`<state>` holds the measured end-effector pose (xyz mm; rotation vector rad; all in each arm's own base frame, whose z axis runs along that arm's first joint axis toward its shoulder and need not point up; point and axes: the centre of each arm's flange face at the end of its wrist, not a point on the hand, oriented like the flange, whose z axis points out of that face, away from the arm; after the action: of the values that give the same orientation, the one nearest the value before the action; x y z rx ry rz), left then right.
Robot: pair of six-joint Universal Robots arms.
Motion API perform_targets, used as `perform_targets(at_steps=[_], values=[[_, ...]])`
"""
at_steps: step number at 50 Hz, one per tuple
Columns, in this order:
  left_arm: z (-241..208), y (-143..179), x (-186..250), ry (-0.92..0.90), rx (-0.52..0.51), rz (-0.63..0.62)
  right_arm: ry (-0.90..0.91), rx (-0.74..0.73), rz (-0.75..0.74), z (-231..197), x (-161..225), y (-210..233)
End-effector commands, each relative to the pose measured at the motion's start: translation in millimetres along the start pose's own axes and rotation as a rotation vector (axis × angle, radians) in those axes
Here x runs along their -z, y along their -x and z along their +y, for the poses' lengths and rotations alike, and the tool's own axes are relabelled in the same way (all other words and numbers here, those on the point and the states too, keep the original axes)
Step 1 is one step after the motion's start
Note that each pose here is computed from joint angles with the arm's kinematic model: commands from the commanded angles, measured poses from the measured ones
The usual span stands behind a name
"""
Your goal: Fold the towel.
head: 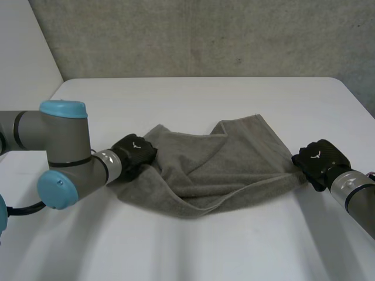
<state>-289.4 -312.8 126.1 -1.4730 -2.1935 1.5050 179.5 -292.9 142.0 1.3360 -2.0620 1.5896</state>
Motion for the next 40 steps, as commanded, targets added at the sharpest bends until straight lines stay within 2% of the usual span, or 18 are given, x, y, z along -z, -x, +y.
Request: perform_targets(at_steps=[1,12,17,26,30,32,34,40], values=[[-16,5,11,-0.031,-0.008,-0.026,0.001,0.000,0.000,0,0,0],[-41,21,44,-0.093,-0.004,-0.092,-0.002,0.001,0.004,-1,1,-1],[-45,30,64,-0.118,0.031,-0.137,-0.028,0.007,0.061,-14,10,-19],[-51,64,123,-0.242,0.162,-0.332,-0.076,0.001,0.131,-45,48,-58],[-53,75,147,-0.303,0.242,-0.402,-0.138,-0.075,0.110,-73,78,-79],[-53,84,170,-0.347,0.316,-0.462,-0.155,-0.115,0.095,-82,87,-86],[-53,86,178,-0.361,0.337,-0.481,-0.181,-0.180,0.060,-99,103,-99],[-46,76,186,-0.357,0.381,-0.475,-0.162,-0.235,-0.021,-112,118,-109]])
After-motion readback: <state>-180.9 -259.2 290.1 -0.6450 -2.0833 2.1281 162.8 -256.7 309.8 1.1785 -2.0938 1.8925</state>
